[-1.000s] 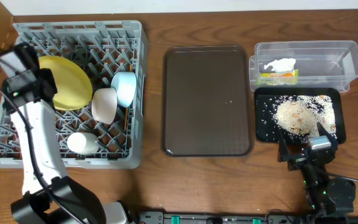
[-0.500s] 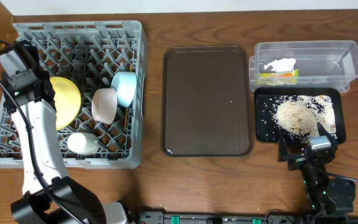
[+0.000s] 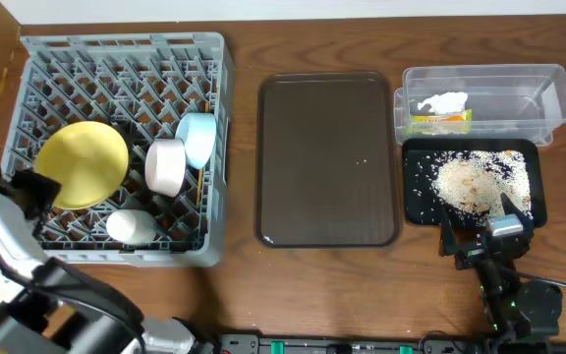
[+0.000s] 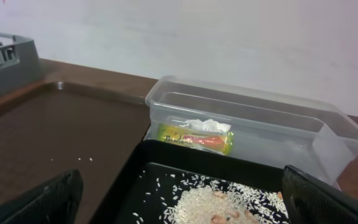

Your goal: Sort waste into correct bins and load items into the dishwasher

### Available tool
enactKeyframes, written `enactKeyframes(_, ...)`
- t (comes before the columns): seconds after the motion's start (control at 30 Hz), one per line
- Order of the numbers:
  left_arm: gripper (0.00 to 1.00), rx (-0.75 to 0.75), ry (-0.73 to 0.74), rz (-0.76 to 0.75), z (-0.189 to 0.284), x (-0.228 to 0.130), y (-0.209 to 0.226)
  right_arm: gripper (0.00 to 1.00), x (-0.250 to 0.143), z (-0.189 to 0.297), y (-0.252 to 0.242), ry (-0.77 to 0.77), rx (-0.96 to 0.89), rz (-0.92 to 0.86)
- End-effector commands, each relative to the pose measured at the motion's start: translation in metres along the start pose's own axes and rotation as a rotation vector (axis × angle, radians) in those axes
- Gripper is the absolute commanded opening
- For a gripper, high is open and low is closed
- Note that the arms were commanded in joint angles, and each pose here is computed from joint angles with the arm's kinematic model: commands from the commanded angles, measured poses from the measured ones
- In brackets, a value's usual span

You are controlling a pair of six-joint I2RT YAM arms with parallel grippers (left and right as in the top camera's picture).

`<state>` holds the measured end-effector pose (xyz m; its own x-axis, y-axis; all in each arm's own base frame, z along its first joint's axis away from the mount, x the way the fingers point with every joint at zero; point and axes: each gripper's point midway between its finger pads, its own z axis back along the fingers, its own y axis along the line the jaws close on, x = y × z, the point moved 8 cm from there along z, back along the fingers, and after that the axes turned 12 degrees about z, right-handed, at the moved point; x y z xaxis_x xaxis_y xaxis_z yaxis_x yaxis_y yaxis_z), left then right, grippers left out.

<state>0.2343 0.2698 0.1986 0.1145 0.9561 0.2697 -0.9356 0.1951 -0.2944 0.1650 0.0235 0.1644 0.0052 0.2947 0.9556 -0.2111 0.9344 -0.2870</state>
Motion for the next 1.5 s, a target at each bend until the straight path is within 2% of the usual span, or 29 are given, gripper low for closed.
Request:
enactKeyframes(0.0, 0.64, -0.095, 0.155, 0.098, -0.027, -0.006, 0.004, 0.99, -0.002, 0.0, -0.002, 0.007, -0.013, -0.009)
enactKeyframes(0.07, 0.64, -0.183, 0.229, 0.118, -0.041, -0.007, -0.001, 0.99, -0.001, 0.0, -0.002, 0.007, -0.013, -0.009)
enactKeyframes(0.13, 0.61, -0.193, 0.253, 0.124, -0.051, -0.008, -0.001, 0.99, -0.002, 0.0, -0.002, 0.007, -0.013, -0.009)
enactKeyframes(0.2, 0.46, -0.202, 0.246, 0.12, -0.06, -0.004, -0.001, 0.99, -0.002, 0.0, -0.002, 0.007, -0.013, -0.009)
enactKeyframes(0.23, 0.43, -0.208, 0.243, 0.119, -0.06, -0.004, -0.002, 0.99, -0.002, 0.0, -0.002, 0.007, -0.013, -0.009)
enactKeyframes(0.27, 0.19, -0.238, 0.256, 0.121, -0.059, -0.004, -0.004, 0.99, -0.002, 0.0, -0.002, 0.007, -0.013, -0.009)
enactKeyframes(0.3, 0.1, -0.252, 0.261, 0.121, -0.059, -0.004, -0.006, 0.99, -0.002, 0.0, -0.002, 0.007, -0.013, -0.009)
enactKeyframes(0.33, 0.08, -0.264, 0.267, 0.122, -0.058, -0.004, -0.007, 0.99, -0.002, 0.0, -0.002, 0.007, -0.013, -0.009)
enactKeyframes(0.5, 0.08, -0.29, 0.221, 0.108, -0.041, 0.0, -0.01, 0.99, -0.002, 0.0, -0.002, 0.007, -0.013, -0.009)
enactKeyframes(0.6, 0.07, -0.291, 0.089, 0.029, -0.012, 0.009, -0.014, 0.99, -0.002, 0.0, -0.002, 0.007, -0.013, -0.009)
enactKeyframes(0.77, 0.08, -0.174, -0.112, -0.127, 0.02, 0.017, -0.015, 0.99, -0.002, 0.0, -0.002, 0.007, -0.013, -0.009)
enactKeyframes(0.9, 0.08, -0.134, -0.137, -0.295, 0.018, 0.006, -0.032, 0.99, -0.002, 0.0, -0.002, 0.007, -0.013, -0.009)
enactKeyframes(1.17, 0.07, 0.028, -0.312, -0.638, 0.019, -0.007, -0.072, 0.99, -0.002, 0.0, -0.002, 0.007, -0.013, -0.009)
enactKeyframes(1.47, 0.07, 0.142, -0.398, -0.763, 0.022, -0.014, -0.088, 0.99, -0.002, 0.0, -0.002, 0.007, -0.013, -0.009)
